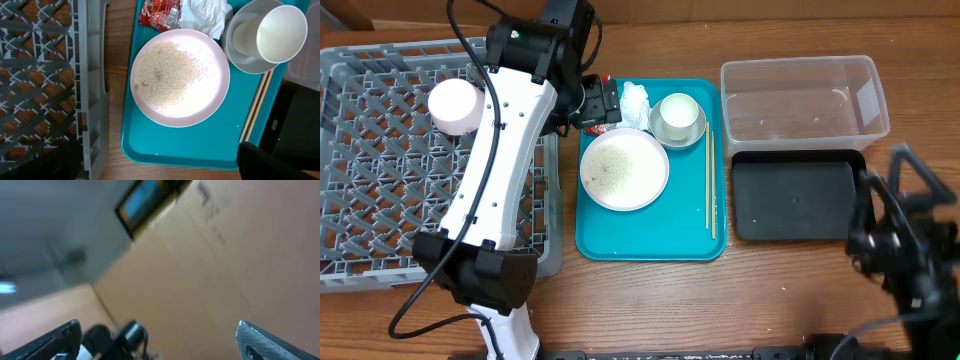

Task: Sort waste into correct bins and load items into the dishwasher
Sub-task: 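Swing the right gripper over the teal tray toward the white paper cup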

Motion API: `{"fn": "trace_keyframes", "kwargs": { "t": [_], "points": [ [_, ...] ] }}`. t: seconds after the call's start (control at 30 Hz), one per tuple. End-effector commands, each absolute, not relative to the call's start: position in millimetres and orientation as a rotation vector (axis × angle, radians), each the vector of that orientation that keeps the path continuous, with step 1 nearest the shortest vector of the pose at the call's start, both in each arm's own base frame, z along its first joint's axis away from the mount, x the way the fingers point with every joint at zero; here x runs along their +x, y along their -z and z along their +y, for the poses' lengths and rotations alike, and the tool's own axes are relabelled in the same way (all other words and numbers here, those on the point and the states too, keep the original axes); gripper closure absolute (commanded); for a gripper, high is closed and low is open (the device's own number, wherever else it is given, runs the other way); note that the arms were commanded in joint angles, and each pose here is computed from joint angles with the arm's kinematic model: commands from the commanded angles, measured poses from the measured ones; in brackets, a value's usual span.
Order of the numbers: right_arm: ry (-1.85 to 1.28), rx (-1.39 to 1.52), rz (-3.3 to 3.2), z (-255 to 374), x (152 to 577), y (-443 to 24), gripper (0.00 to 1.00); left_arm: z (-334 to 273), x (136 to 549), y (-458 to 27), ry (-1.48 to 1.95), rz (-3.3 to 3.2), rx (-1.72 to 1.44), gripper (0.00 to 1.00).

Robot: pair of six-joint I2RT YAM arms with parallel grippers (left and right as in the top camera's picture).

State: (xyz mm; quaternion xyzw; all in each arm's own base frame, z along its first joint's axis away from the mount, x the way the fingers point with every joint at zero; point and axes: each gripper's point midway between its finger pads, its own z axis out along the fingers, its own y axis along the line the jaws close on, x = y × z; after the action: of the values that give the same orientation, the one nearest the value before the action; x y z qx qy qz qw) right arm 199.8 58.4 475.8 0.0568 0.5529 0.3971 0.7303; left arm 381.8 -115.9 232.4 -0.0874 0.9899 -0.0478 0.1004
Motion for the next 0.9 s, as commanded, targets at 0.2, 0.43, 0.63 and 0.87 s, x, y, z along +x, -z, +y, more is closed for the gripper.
{"fn": "trace_keyframes", "kwargs": {
  "t": [0.2,0.43,0.63,0.87],
  "points": [
    [-0.919,-0.221,1.678,114,276,-474,0.0,-83,393,-231,0.008,2.874,-0.393,0.0],
    [-0.668,-0.186,2.054,141,339,-416,0.0,-26,399,-230,0.031,2.833,-0.704,0.0],
    [-0.412,-0.18,2.221,172,376,-363,0.0,9,394,-230,-0.07,2.818,-0.79,0.0],
    [-0.339,-0.273,2.278,202,401,-321,0.0,12,395,-230,-0.068,2.807,-0.803,0.0]
  ]
}}
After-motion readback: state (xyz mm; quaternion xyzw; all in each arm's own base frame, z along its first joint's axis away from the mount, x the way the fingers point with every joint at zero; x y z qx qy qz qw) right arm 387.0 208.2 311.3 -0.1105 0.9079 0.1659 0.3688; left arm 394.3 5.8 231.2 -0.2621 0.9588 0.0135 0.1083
